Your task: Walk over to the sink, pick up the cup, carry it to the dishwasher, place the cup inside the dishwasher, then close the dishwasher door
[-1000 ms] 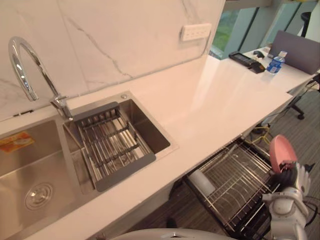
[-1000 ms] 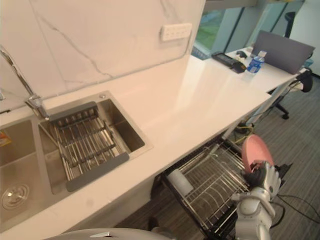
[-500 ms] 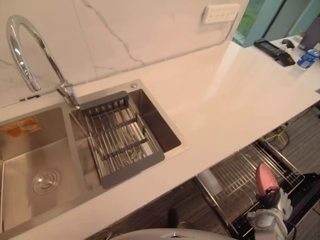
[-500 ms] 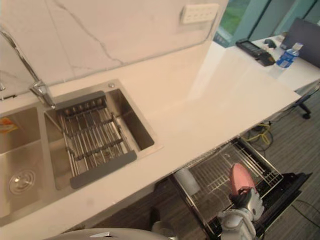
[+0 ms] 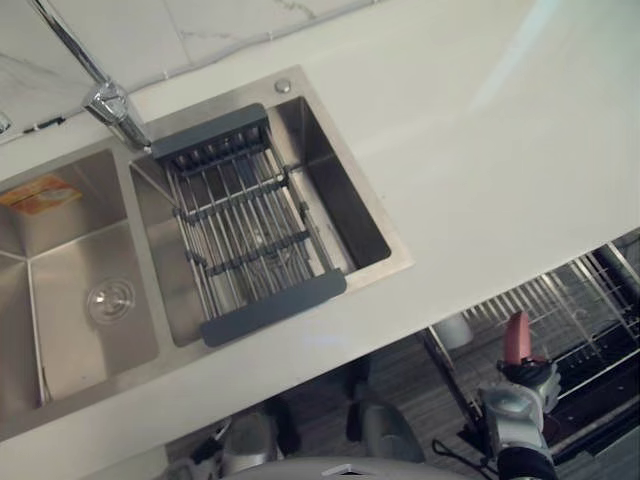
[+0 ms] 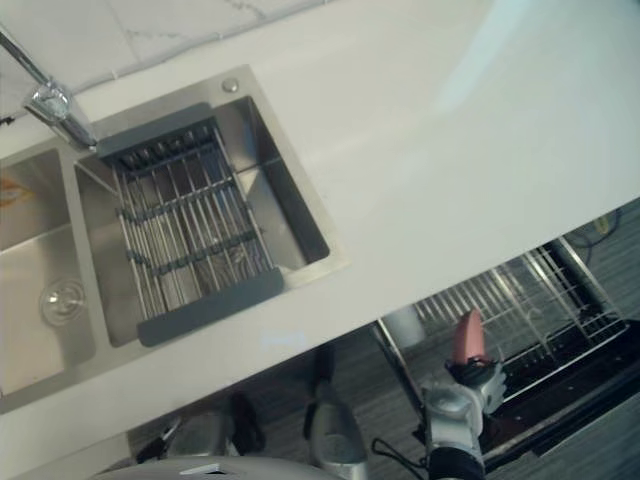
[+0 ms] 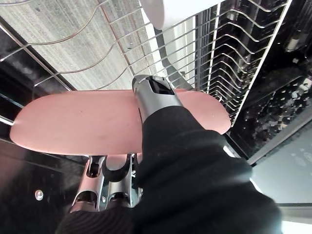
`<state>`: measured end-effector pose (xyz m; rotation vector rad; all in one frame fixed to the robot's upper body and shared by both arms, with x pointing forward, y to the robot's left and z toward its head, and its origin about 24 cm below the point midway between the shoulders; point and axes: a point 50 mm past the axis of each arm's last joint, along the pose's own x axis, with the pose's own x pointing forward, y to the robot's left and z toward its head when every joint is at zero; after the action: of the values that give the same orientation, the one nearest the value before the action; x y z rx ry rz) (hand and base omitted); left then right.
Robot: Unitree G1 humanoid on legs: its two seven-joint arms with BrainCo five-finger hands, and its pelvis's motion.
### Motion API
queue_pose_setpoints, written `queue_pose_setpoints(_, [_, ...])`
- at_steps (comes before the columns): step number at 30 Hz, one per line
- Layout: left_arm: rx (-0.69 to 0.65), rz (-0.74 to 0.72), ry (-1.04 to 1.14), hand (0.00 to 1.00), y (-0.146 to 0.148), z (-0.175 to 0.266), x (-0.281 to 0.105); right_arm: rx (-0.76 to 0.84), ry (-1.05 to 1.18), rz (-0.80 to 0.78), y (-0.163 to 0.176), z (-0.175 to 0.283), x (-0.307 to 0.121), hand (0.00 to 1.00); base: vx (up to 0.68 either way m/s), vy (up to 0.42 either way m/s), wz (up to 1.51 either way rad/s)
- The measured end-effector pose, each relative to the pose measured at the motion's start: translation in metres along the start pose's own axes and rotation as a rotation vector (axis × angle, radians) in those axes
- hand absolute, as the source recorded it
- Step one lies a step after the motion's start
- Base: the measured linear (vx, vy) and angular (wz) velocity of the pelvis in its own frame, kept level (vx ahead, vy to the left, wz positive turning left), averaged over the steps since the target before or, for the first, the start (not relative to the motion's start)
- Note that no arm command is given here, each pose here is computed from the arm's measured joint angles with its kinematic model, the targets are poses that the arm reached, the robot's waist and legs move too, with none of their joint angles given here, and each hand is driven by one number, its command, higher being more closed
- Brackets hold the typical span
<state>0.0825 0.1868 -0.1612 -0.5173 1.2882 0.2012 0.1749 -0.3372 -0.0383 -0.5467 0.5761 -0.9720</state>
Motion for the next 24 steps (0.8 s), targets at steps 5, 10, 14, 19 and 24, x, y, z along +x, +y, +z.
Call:
queue_pose_setpoints(5, [0.014, -0.056, -0.023, 0.00, -0.012, 0.008, 0.002, -0.002, -0.045, -0.071, -0.017, 0.019, 0.017, 1.00, -0.04, 0.013, 0.13])
queue_pose_setpoints(10, [0.030, -0.092, -0.040, 0.00, -0.016, 0.008, 0.002, -0.006, -0.041, -0.168, -0.033, 0.024, 0.026, 1.00, -0.02, -0.033, 0.16])
queue_pose_setpoints(14, [0.033, -0.108, -0.033, 0.00, -0.019, 0.006, 0.003, -0.020, -0.056, -0.260, -0.047, 0.029, 0.032, 1.00, -0.03, -0.005, 0.09])
queue_pose_setpoints(19, [0.028, -0.118, -0.032, 0.00, -0.020, 0.006, 0.003, -0.014, -0.084, -0.314, -0.050, 0.040, 0.034, 0.00, -0.04, -0.011, 0.07])
queue_pose_setpoints(24, [0.029, -0.122, -0.029, 0.00, -0.021, 0.005, 0.003, -0.002, -0.072, -0.319, -0.049, 0.042, 0.034, 0.00, -0.04, -0.004, 0.18])
